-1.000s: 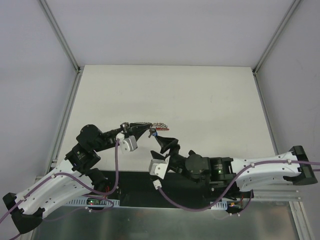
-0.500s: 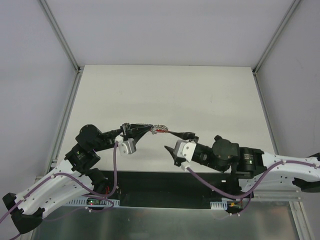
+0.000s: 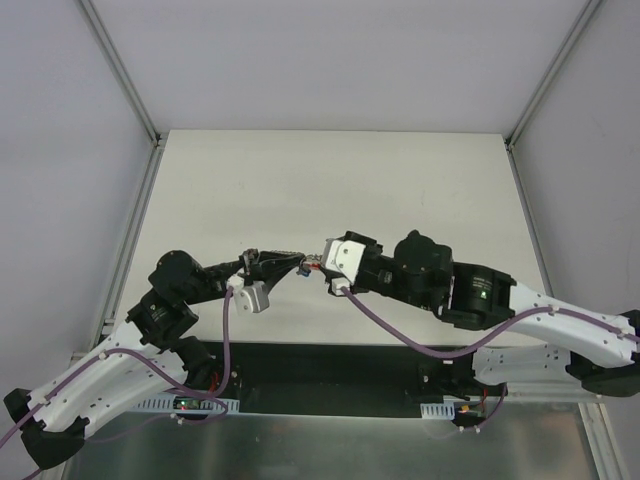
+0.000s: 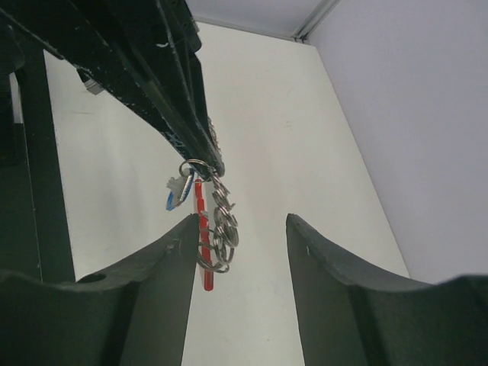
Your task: Remove the keys from the keyring
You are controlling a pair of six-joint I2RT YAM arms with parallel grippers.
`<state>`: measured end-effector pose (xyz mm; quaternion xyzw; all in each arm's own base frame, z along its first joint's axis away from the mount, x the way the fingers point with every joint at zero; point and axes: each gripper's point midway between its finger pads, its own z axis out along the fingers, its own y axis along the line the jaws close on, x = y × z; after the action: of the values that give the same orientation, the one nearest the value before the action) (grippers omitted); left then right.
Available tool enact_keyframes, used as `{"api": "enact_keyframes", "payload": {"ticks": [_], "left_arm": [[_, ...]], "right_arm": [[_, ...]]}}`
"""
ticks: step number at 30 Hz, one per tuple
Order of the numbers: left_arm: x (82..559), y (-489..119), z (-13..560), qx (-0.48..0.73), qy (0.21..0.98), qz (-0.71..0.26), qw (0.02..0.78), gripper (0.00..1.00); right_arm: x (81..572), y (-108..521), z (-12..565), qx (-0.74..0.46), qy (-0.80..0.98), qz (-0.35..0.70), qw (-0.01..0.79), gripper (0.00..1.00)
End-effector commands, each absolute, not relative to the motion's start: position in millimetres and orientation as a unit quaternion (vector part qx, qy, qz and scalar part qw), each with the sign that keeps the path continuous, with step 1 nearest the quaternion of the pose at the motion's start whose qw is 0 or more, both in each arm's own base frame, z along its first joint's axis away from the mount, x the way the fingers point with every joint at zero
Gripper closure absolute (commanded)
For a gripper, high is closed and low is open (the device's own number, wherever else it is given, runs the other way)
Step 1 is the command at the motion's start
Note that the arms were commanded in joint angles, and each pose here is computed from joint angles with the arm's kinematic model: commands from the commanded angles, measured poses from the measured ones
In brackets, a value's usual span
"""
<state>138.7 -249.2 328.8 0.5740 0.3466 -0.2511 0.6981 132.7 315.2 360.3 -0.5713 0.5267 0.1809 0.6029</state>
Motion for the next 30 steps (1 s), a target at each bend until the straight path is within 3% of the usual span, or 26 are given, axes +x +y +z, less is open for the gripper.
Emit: {"api": "enact_keyframes", "payload": {"ticks": [1,9,13,16,17,18,21,30], "left_arm": [[128.4,-247.5,359.7,0.572,0.298,-0.248,0.723,1.00],[126.5,-249.3,358.5,0.576,0.295,-0.254,0.719,1.00],[125.6,-249.4,359.9,0.576,0.292,-0.254,0.720,1.00],[124.8,-249.9,360.0,0.577,0.290,-0.257,0.719,1.00],[124.6,-250.4,360.3,0.577,0.289,-0.258,0.719,1.00],[124.2,-250.5,361.9,0.575,0.289,-0.260,0.720,1.00],[126.5,-248.8,366.8,0.567,0.295,-0.258,0.724,1.00],[133.5,-228.9,371.0,0.530,0.352,-0.242,0.733,0.53]], "right_arm": [[124.9,323.1,360.9,-0.588,0.527,0.204,0.579,0.48],[133.8,336.6,347.4,-0.595,0.547,0.193,0.556,0.51],[142.5,342.8,340.9,-0.591,0.562,0.177,0.551,0.58],[147.0,345.9,338.1,-0.583,0.570,0.172,0.553,0.72],[149.9,345.9,335.8,-0.580,0.574,0.164,0.554,0.88],[151.0,346.3,334.8,-0.579,0.576,0.162,0.554,0.95],[154.2,343.6,335.0,-0.565,0.573,0.162,0.571,0.99],[160.6,326.8,344.0,-0.518,0.550,0.163,0.634,0.99]]}}
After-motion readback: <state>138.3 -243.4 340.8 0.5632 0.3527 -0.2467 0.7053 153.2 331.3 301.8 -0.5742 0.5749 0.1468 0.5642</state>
